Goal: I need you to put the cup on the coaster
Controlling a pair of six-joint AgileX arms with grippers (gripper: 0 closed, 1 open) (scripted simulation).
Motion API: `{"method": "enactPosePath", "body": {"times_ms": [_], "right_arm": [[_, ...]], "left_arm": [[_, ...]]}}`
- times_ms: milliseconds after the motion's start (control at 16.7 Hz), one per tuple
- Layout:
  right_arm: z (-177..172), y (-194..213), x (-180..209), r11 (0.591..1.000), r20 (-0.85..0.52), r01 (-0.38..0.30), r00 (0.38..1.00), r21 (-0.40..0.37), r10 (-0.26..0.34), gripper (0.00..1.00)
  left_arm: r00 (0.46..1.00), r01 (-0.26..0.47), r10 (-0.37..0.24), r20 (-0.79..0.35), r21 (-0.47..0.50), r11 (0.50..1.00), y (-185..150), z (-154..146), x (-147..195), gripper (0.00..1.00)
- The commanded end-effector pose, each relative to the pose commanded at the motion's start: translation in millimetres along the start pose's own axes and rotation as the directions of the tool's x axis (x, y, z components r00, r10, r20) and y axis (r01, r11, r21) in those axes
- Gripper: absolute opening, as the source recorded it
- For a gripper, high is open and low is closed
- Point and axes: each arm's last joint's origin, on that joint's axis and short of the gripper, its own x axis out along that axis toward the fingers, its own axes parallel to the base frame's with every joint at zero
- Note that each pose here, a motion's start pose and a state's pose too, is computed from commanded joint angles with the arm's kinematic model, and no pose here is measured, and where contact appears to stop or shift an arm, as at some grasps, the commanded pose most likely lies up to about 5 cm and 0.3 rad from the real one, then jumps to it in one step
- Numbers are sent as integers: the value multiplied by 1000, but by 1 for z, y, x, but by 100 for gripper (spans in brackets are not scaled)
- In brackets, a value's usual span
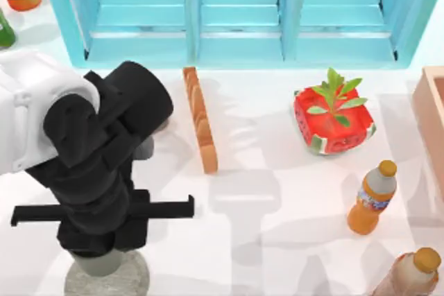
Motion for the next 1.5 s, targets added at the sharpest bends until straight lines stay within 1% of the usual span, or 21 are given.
{"method": "enactPosePath", "body": {"times_ms": [360, 540, 720, 840, 900, 1140, 1500], "right_arm": [[0, 0, 0, 1000, 0, 0, 1000, 0, 0, 100], [0, 0, 0, 1000, 0, 0, 1000, 0, 0, 100], [0, 0, 0, 1000, 0, 0, 1000, 0, 0, 100], [0, 0, 0, 1000, 0, 0, 1000, 0, 0, 100], [0, 0, 0, 1000, 0, 0, 1000, 0, 0, 100], [0, 0, 0, 1000, 0, 0, 1000, 0, 0, 100], [0, 0, 0, 1000, 0, 0, 1000, 0, 0, 100]], "left_arm": [[1000, 0, 0, 0, -3, 1000, 0, 1, 1, 0], [1000, -9, 9, -10, -3, 1000, 3, 1, 20, 0], [1000, 14, -14, 19, -1, 1000, 5, 2, 42, 0], [1000, 9, -9, 9, -1, 1000, 8, 0, 58, 0], [1000, 4, -4, 3, -1, 1000, 9, -1, 63, 0], [1000, 3, -3, 2, -1, 1000, 10, -1, 64, 0], [1000, 3, -3, 2, -1, 1000, 10, -1, 64, 45]]}}
